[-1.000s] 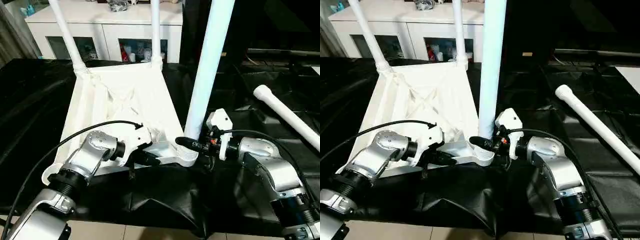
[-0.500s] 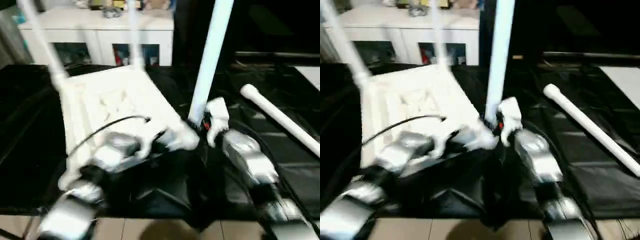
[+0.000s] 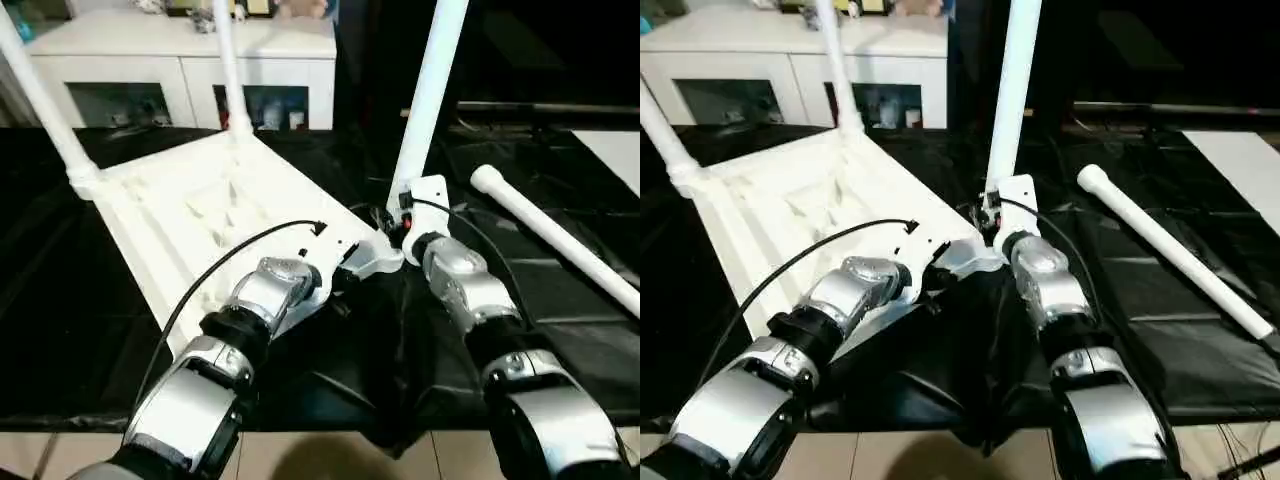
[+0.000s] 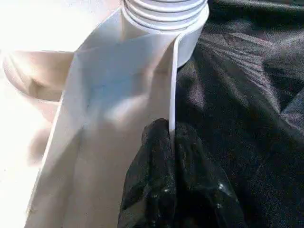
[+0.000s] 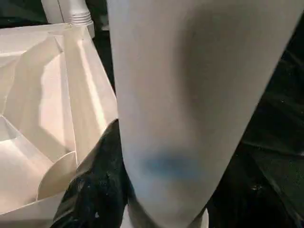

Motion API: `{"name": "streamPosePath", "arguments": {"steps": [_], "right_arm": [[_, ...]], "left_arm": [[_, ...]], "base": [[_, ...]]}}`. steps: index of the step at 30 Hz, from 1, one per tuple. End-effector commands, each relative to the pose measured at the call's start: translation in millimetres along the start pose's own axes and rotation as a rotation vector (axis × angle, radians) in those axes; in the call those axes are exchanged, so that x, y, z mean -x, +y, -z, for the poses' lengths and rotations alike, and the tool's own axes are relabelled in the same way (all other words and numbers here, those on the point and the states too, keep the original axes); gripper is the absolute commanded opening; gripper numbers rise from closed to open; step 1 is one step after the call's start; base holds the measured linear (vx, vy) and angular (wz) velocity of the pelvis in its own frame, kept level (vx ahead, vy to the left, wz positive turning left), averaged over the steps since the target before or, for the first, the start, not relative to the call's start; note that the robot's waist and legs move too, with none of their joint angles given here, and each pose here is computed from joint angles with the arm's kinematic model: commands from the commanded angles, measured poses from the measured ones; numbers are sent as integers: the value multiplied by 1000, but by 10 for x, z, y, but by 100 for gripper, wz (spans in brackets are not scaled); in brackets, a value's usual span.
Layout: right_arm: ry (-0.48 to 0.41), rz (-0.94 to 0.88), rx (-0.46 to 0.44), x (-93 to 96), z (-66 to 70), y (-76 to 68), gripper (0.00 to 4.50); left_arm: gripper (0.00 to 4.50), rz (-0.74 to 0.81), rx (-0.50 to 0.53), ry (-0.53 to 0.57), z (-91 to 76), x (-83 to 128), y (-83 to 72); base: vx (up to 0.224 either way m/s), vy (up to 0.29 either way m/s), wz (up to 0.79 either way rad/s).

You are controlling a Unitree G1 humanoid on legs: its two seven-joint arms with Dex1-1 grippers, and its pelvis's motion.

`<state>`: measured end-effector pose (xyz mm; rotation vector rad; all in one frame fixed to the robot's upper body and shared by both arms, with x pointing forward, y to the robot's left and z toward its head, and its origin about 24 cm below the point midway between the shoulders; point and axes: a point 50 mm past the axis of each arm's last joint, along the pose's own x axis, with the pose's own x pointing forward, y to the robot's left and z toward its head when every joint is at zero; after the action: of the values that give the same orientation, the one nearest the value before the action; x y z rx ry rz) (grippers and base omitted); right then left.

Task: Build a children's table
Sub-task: Rotate leg to tighten

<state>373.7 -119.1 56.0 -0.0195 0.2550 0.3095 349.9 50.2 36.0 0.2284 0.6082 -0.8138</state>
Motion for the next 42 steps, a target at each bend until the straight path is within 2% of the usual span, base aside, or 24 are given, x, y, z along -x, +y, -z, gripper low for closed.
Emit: {"name": "streamPosePath", "arguments": {"steps": [1,4,5,6,7,17,20,26,31,34,37,39,42], "right_arm": [[259,-26,-36,120,631,49,184],[217,-95,-88,84,576,138,184],[197,-113,-106,69,541,157,219],[188,-115,-116,61,522,159,219],[188,-115,-116,61,522,159,240],[72,-157,-138,1,245,93,327],[24,-159,-125,7,147,16,350],[-15,-216,-113,46,91,-40,363],[-45,-284,-23,123,50,-123,363],[-53,-379,78,237,36,-193,363],[-42,-477,165,351,56,-225,363],[-4,-600,256,501,122,-241,363],[1,-630,281,556,138,-252,363]], "left_arm": [[0,-58,11,-9,-34,36,95],[0,-46,-1,-15,-33,33,104],[0,-34,-8,-20,-39,35,105],[0,-28,-8,-22,-42,37,105],[0,-28,-8,-22,-42,37,105],[0,19,-34,-52,-71,79,133],[0,26,-52,-55,-68,99,156],[0,47,-67,-54,-62,116,162],[0,121,-107,-69,-54,148,143],[0,206,-169,-82,-25,220,145],[0,267,-186,-78,14,295,164],[0,323,-230,-59,70,399,213],[0,350,-247,-59,84,454,234]], "base": [[0,0,0],[0,0,0],[0,0,0],[0,0,0],[0,0,0],[0,0,0],[0,0,0],[0,0,0],[0,0,0],[0,0,0],[38,-13,6],[57,-19,8],[61,-5,1]]}}
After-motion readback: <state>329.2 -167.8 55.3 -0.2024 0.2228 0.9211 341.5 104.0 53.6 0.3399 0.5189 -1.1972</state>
